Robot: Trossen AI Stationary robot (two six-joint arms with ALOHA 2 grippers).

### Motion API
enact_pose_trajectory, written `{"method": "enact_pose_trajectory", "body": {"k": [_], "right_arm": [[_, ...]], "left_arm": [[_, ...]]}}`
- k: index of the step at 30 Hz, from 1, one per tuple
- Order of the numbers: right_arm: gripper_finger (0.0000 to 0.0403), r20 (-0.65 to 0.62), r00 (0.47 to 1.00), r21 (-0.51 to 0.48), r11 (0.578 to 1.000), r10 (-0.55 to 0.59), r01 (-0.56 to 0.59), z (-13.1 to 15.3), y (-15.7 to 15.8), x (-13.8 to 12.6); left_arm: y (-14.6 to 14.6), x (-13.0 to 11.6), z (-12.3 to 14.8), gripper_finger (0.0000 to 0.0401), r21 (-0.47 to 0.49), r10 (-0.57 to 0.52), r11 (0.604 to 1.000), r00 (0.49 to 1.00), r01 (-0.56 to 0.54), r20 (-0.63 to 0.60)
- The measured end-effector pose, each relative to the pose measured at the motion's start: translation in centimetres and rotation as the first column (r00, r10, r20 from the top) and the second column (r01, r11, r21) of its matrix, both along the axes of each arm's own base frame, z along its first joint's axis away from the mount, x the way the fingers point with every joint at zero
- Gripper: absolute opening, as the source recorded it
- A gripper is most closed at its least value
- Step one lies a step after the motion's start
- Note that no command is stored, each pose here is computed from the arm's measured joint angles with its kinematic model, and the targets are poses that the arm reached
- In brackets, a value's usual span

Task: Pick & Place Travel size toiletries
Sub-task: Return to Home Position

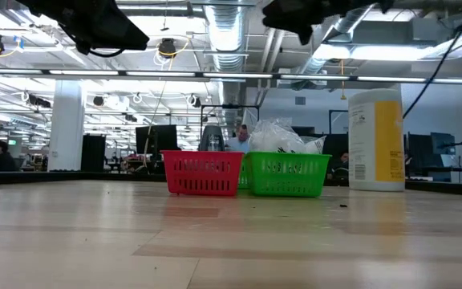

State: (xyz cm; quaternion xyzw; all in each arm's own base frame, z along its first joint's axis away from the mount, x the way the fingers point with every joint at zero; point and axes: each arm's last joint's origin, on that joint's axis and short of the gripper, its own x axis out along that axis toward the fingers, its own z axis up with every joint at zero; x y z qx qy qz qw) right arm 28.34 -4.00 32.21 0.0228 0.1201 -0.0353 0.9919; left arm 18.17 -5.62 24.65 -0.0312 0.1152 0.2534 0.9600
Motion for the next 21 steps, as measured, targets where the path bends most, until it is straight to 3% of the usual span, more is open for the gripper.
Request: {"method": "enact_pose_trajectory", "body": {"k": [5, 10, 17, 21], "right_arm": [[0.0113, 0.020, 1.000, -0.001, 1.000, -0.017, 0.017, -0.8, 0.0, -2.7], [0.0113, 0.098, 0.995, -0.006, 1.000, -0.021, 0.022, -1.7, 0.4, -5.2], [0.0113, 0.161, 0.984, -0.020, 0.996, -0.081, 0.085, -2.9, 0.6, -8.0], [0.0113, 0.185, 0.979, -0.022, 0.996, -0.081, 0.087, -3.9, 0.9, -9.3]], "left_arm": [[0.2, -0.1, 0.1, 0.0088, 0.080, 0.060, 0.995, 0.998, -0.059, -0.013], [0.4, -0.5, 0.6, 0.0088, 0.086, 0.071, 0.994, 0.997, -0.071, 0.006], [0.7, -1.1, 1.5, 0.0088, 0.122, 0.036, 0.992, 0.999, -0.038, 0.015], [0.9, -1.1, 0.6, 0.0088, 0.156, 0.008, 0.988, 1.000, -0.009, 0.007]]}}
